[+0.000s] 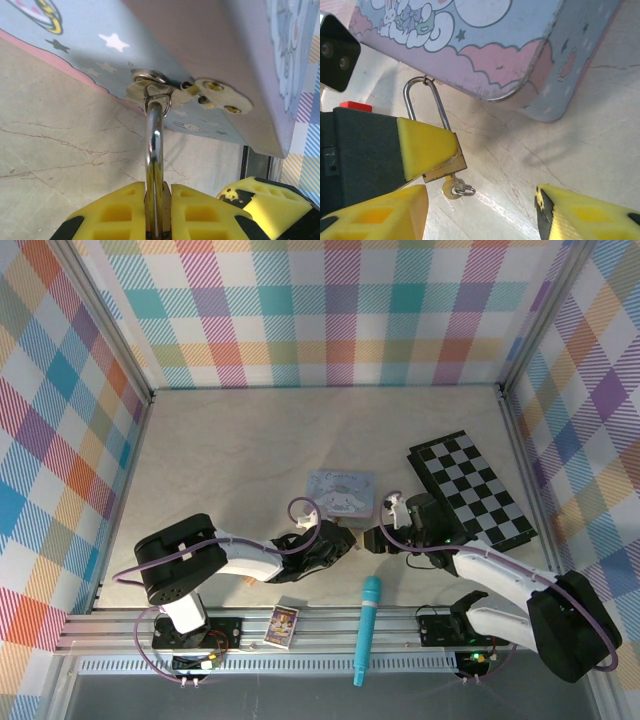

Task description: Unlock a padlock with a key

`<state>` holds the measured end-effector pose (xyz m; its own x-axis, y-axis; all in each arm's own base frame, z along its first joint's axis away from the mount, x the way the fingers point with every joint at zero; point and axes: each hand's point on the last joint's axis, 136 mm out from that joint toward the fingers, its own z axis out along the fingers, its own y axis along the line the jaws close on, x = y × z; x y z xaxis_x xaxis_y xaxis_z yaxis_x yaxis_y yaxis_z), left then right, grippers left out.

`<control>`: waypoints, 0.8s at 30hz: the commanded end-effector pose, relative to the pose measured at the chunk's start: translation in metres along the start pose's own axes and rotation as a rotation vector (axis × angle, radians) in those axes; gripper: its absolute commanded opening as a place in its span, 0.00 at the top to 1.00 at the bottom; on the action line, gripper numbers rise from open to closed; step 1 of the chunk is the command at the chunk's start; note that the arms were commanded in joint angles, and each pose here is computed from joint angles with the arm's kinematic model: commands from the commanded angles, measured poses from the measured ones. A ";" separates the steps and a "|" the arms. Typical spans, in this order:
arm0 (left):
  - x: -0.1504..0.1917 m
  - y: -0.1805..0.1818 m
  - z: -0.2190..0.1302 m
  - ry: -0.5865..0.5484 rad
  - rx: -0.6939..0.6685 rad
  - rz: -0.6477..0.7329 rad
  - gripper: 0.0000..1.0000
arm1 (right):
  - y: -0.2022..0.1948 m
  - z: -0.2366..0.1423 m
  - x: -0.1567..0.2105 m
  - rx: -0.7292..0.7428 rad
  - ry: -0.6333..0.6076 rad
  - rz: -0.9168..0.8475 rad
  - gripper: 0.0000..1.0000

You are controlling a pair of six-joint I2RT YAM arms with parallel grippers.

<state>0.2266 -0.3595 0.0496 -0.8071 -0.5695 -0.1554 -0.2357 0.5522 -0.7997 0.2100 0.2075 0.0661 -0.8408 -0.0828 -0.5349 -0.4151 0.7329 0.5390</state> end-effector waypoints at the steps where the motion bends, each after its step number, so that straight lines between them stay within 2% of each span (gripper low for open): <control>1: -0.002 -0.022 -0.005 0.009 0.059 -0.007 1.00 | 0.007 0.005 0.002 -0.033 0.012 -0.056 0.44; 10: 0.000 -0.024 -0.005 0.016 0.062 -0.007 1.00 | 0.014 0.016 0.004 -0.038 0.037 -0.098 0.54; 19: 0.001 -0.025 -0.004 0.025 0.064 -0.007 1.00 | 0.018 0.020 0.001 -0.043 0.028 -0.114 0.69; 24: 0.002 -0.024 -0.004 0.026 0.063 -0.008 1.00 | 0.021 0.021 0.000 -0.057 0.040 -0.085 0.69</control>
<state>0.2254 -0.3610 0.0501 -0.8128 -0.5631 -0.1491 -0.2347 0.5510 -0.8008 0.2028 0.2258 0.0502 -0.8272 -0.1810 -0.5319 -0.4837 0.7110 0.5103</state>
